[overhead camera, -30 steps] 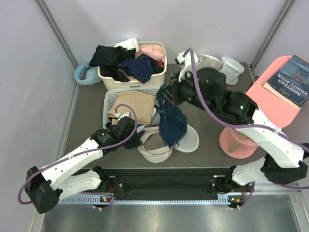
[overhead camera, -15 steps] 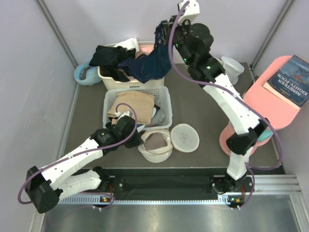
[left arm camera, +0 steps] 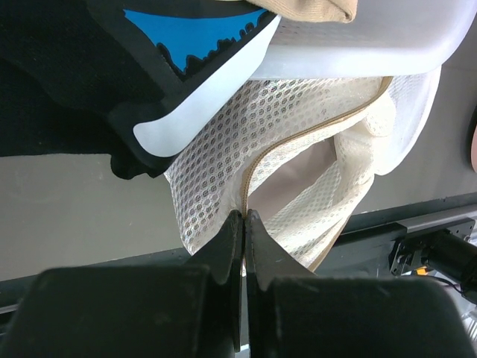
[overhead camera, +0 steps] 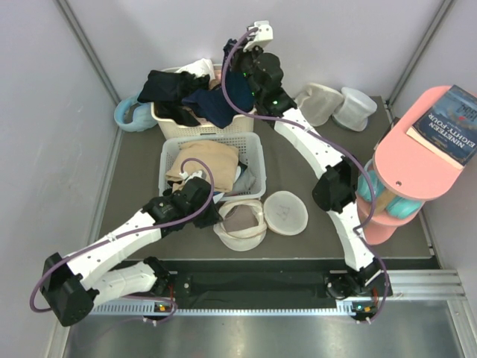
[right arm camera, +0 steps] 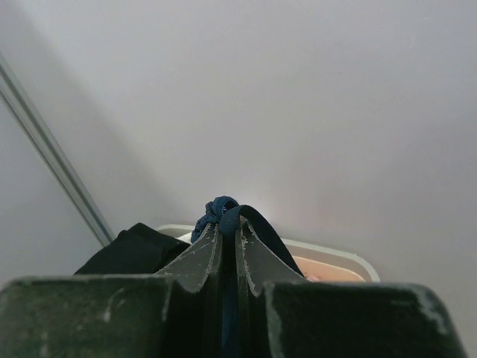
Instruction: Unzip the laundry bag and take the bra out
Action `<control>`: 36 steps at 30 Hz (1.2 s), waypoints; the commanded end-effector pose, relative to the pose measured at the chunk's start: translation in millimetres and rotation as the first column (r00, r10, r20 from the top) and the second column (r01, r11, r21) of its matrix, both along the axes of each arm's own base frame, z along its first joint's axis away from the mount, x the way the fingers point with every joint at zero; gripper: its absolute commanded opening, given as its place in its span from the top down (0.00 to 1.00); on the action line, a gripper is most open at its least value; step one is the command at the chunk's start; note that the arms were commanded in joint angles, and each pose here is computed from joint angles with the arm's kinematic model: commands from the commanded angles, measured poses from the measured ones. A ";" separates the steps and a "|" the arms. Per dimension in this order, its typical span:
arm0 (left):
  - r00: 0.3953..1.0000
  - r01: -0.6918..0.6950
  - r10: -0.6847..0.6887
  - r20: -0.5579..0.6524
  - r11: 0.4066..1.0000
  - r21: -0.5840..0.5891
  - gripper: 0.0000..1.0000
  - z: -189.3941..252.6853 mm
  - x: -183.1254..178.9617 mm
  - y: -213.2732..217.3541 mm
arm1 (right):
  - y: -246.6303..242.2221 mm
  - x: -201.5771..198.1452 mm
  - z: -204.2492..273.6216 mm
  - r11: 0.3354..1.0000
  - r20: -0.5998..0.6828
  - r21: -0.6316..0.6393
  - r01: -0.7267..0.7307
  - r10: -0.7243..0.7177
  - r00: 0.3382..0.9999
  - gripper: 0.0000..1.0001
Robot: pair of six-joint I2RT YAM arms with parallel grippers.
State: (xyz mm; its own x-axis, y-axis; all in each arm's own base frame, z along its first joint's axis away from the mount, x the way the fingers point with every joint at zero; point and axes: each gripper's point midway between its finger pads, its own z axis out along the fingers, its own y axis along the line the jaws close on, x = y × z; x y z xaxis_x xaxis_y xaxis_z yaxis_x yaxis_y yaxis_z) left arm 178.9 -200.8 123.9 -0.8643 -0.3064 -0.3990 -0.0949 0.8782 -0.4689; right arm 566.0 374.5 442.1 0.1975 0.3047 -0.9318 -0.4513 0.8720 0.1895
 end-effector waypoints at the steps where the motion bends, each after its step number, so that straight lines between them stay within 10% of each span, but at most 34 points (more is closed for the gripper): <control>1: 1.000 0.002 -0.001 0.022 0.999 -0.040 1.00 11.9 5.8 -7.1 | -11.3 -2.4 39.2 0.995 0.104 0.098 -0.037 0.027 0.994 1.00; 12: 1.000 -0.014 0.015 0.023 0.999 -0.042 1.00 13.7 4.8 -3.7 | 12.6 1.6 -59.1 0.990 -0.148 -0.067 -0.125 0.114 0.982 0.88; 20: 0.998 -0.028 0.030 0.047 0.998 -0.051 1.00 19.3 8.3 -2.0 | -9.7 -30.6 6.1 0.990 -0.094 -0.058 -0.127 0.121 0.988 0.00; 29: 0.996 -0.046 0.049 0.072 0.998 -0.049 1.00 23.4 13.5 1.8 | -55.5 -103.1 48.4 0.988 -0.148 -0.071 -0.139 0.127 0.981 0.00; 36: 0.996 -0.072 0.074 0.051 0.997 -0.043 1.00 10.5 9.7 7.4 | -47.8 -229.0 -75.0 0.913 -0.440 -0.142 -0.381 0.287 0.851 0.00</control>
